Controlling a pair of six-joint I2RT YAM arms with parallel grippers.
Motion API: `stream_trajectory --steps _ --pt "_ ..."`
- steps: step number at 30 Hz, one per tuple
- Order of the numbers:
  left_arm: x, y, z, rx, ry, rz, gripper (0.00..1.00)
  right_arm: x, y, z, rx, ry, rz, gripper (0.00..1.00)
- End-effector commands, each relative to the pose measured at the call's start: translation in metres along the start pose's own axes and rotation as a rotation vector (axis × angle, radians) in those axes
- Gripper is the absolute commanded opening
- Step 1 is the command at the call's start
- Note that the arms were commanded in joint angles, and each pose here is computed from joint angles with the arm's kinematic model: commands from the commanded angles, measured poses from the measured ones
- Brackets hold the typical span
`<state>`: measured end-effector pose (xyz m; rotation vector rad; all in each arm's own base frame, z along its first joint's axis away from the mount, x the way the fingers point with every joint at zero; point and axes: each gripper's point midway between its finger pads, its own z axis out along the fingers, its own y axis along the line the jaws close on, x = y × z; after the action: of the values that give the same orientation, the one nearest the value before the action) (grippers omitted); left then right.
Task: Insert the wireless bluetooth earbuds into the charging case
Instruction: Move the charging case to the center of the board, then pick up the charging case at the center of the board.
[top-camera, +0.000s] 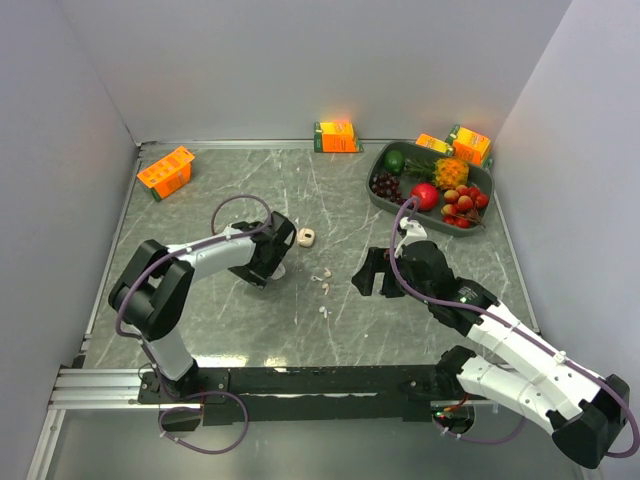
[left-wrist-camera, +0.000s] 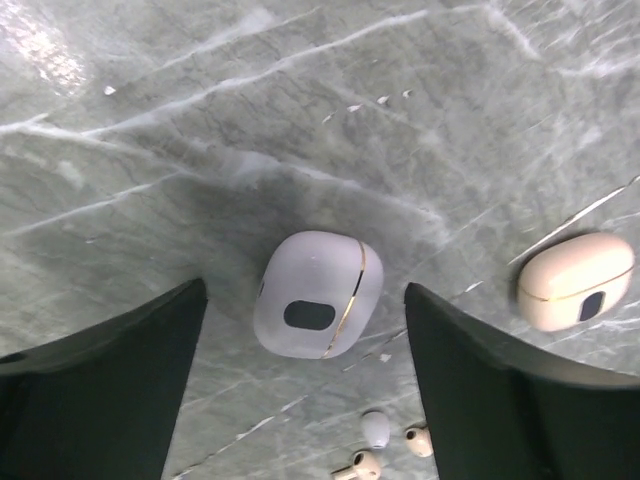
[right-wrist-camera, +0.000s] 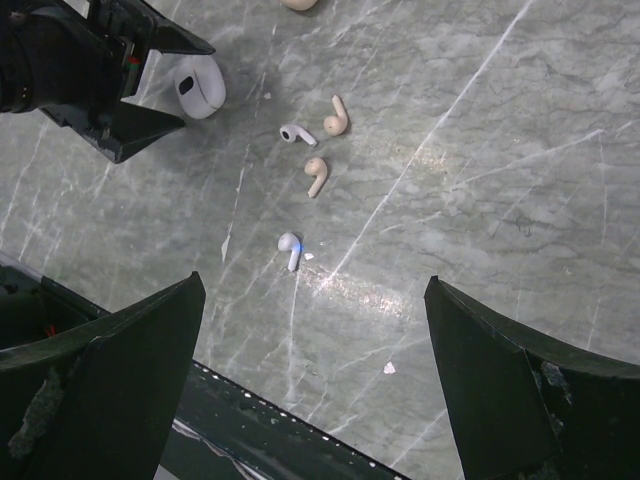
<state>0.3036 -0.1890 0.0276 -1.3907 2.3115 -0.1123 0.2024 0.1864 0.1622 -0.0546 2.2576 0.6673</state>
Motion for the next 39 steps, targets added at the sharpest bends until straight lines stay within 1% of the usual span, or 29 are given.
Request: stream_trajectory --steps 1,4,5,6,7,8,9,10,11,12,14,15,16,17,18,19,20,22,23,24,25,26,28,31,35,39 --pt "-0.001 0.023 -0.005 -0.046 0.009 0.072 0.92 -0.004 0.006 0.001 -0.024 -0.019 0.003 1.00" --pt "-0.011 0.022 -0.019 -0.021 -0.012 0.109 0.96 -0.007 0.007 -0.001 -0.020 -0.024 0.001 1.00" --pt "-0.019 0.025 -0.024 -0.027 -0.044 0.145 0.97 -0.007 0.006 -0.001 -0.017 -0.024 -0.001 1.00" --pt "-0.026 0.025 -0.031 -0.015 -0.066 0.214 0.99 -0.009 0.006 -0.002 -0.017 -0.030 -0.004 1.00" --pt "-0.034 0.019 -0.046 0.045 -0.081 0.244 0.99 -0.010 0.006 -0.003 -0.015 -0.038 -0.008 1.00" --pt "-0.035 0.005 -0.054 0.132 -0.089 0.288 0.98 -0.010 0.005 -0.004 -0.011 -0.041 -0.011 1.00" --pt "-0.040 0.000 -0.072 0.217 -0.096 0.430 0.97 -0.011 0.004 -0.005 -0.012 -0.046 -0.015 1.00" --pt "-0.037 0.003 -0.074 0.259 -0.092 0.511 0.96 -0.012 0.003 -0.005 -0.007 -0.051 -0.024 1.00" --pt "-0.033 -0.003 -0.081 0.331 -0.081 0.587 0.96 -0.012 0.001 -0.005 -0.001 -0.053 -0.030 1.00" --pt "-0.032 -0.010 -0.095 0.426 -0.097 0.701 0.96 -0.012 0.001 -0.005 0.004 -0.055 -0.034 1.00" --pt "-0.025 -0.003 -0.096 0.465 -0.069 0.800 0.96 -0.011 -0.002 -0.003 0.012 -0.057 -0.037 1.00" --pt "-0.013 -0.005 -0.104 0.537 -0.031 0.914 0.96 -0.010 -0.002 -0.002 0.012 -0.053 -0.037 1.00" --pt "-0.004 -0.002 -0.103 0.567 -0.001 0.974 0.96 -0.011 -0.001 -0.002 0.010 -0.054 -0.035 1.00" --pt "0.005 0.002 -0.101 0.619 0.013 1.111 0.99 -0.010 0.000 -0.001 0.003 -0.051 -0.034 1.00" --pt "0.017 0.013 -0.095 0.648 0.045 1.182 0.99 -0.010 0.000 -0.001 0.000 -0.049 -0.029 1.00" --pt "0.025 0.013 -0.097 0.694 0.022 1.245 0.99 -0.011 0.002 0.000 -0.007 -0.051 -0.027 1.00" --pt "0.026 0.013 -0.096 0.717 0.006 1.287 0.99 -0.010 0.003 0.000 -0.009 -0.046 -0.029 1.00" --pt "0.025 0.007 -0.103 0.797 -0.009 1.312 0.97 -0.011 0.004 -0.001 -0.013 -0.047 -0.031 1.00" --pt "0.022 0.008 -0.097 0.772 -0.011 1.341 0.96 -0.012 0.004 -0.002 -0.012 -0.048 -0.030 1.00" --pt "0.010 -0.003 -0.098 0.760 -0.019 1.324 0.96 -0.014 0.006 -0.003 -0.017 -0.050 -0.035 1.00" --pt "0.012 0.003 -0.095 0.743 0.042 1.344 0.96 -0.014 0.006 -0.003 -0.018 -0.049 -0.037 1.00" --pt "0.011 0.005 -0.083 0.702 0.065 1.375 0.96 -0.014 0.007 -0.003 -0.019 -0.047 -0.039 1.00" --pt "0.003 -0.005 -0.079 0.670 0.051 1.380 0.96 -0.015 0.008 -0.003 -0.025 -0.045 -0.042 0.99" --pt "0.001 -0.010 -0.063 0.629 0.067 1.391 0.97 -0.014 0.010 -0.002 -0.028 -0.034 -0.044 1.00" --pt "0.002 -0.002 -0.033 0.519 0.100 1.436 0.99 -0.014 0.010 -0.002 -0.029 -0.033 -0.047 1.00" --pt "0.004 0.001 -0.023 0.500 0.107 1.454 0.99 -0.011 0.010 -0.001 -0.032 -0.027 -0.046 1.00"
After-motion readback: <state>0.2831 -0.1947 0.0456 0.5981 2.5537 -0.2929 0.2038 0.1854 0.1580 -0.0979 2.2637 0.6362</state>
